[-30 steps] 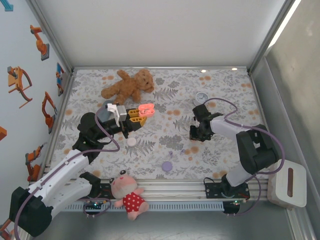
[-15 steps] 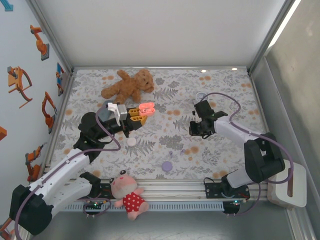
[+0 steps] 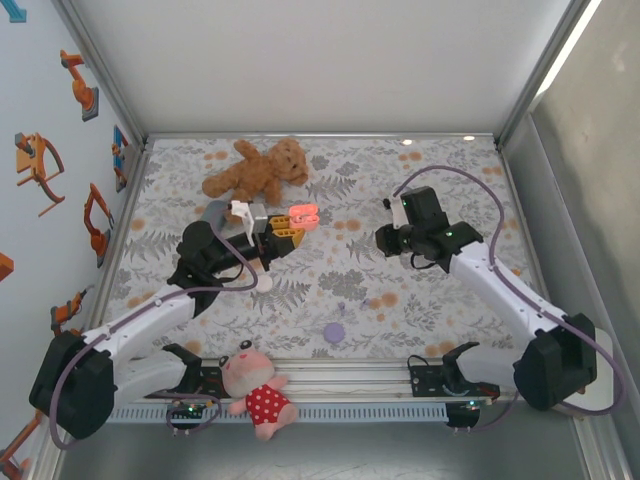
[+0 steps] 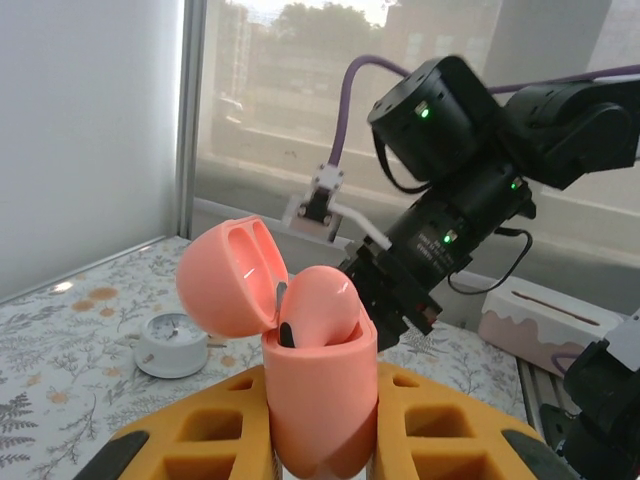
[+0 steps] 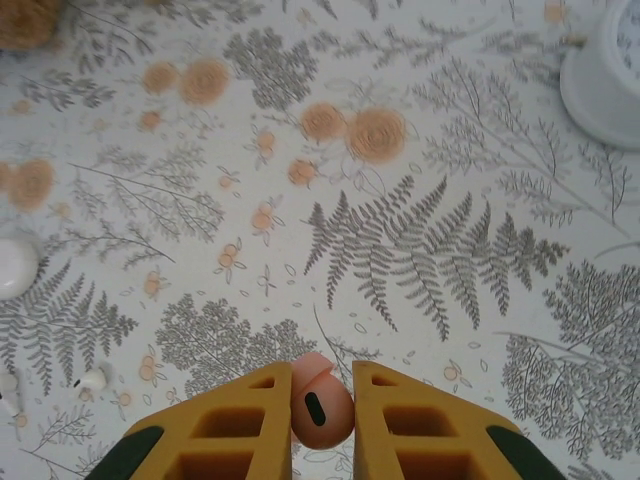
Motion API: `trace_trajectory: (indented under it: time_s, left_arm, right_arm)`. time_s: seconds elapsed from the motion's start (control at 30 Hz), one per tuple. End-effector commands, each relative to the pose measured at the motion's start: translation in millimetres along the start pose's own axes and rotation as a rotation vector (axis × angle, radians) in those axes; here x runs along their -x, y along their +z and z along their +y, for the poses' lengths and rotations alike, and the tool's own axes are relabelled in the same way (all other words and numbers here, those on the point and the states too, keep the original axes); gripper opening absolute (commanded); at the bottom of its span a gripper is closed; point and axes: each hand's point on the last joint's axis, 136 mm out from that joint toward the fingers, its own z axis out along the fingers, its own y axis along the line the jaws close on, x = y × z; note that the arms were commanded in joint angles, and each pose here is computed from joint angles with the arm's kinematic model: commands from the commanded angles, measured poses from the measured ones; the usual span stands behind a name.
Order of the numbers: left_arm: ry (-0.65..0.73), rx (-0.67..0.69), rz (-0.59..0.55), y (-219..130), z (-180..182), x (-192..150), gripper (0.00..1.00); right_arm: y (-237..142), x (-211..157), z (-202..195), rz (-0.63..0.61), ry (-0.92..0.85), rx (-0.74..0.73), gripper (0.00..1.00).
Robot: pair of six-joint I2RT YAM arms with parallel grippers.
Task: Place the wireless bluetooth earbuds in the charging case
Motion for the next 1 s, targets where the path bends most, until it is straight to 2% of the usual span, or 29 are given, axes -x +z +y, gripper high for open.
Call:
trace_trajectory:
  time_s: [0.0,0.2,0.53,0.97]
  left_arm:
    - [0.019,-0.053,-0.059,6,-7,16,0.0]
    - [-0.006,-0.086,-0.071,16,-5,16,0.0]
    - [-0.016,-0.139,-0.074,25,-7,16,0.0]
    - [-0.032,-0.234,-0.073,32,-20,23,0.0]
  right_arm:
    - [-30,28,23,-0.099,-0.124,0.067,0.17]
    - [-65,60,57,-0.219,-0.3,0.125,0.17]
    - [-105,93,112,-0.364,-0.567,0.182,0.18]
    - [-122,108,147,-0.464,-0.767,0.214,0.18]
